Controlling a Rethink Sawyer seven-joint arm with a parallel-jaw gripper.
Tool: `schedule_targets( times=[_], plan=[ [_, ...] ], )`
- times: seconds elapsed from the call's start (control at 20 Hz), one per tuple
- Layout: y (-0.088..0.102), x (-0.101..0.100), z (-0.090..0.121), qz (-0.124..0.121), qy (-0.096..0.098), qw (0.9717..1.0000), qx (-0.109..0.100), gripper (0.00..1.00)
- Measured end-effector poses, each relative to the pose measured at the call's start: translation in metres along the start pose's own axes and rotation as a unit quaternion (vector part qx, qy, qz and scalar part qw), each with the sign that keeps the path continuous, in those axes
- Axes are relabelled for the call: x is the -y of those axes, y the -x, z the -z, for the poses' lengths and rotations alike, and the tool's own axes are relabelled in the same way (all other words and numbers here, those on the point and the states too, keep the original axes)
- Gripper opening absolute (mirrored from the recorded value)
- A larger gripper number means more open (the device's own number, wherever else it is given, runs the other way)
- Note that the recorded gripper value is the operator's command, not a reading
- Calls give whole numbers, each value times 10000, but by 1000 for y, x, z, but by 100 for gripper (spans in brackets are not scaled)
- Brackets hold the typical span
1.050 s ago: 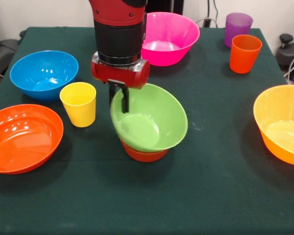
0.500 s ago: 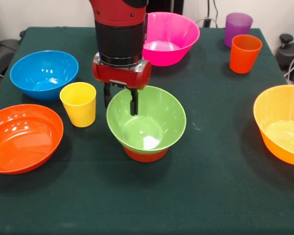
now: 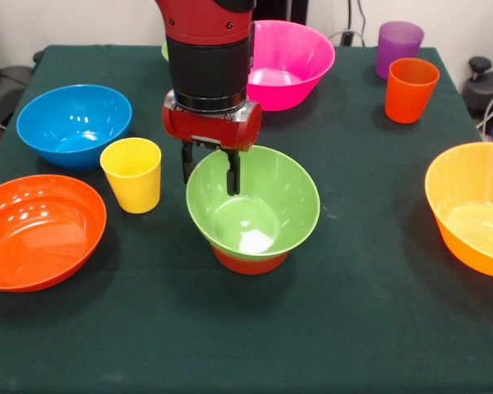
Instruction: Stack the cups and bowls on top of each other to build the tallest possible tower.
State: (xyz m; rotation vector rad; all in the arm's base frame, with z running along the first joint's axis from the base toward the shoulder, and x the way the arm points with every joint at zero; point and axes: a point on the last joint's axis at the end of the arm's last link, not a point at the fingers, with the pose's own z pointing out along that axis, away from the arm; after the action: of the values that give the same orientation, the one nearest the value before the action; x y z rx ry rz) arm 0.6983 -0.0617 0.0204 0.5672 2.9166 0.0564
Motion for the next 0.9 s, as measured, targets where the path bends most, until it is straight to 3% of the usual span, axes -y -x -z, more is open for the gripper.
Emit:
schedule_targets(
  times=[0.9],
  plan=[
    [7,-7,14,58,1,9999,122,100]
  ],
)
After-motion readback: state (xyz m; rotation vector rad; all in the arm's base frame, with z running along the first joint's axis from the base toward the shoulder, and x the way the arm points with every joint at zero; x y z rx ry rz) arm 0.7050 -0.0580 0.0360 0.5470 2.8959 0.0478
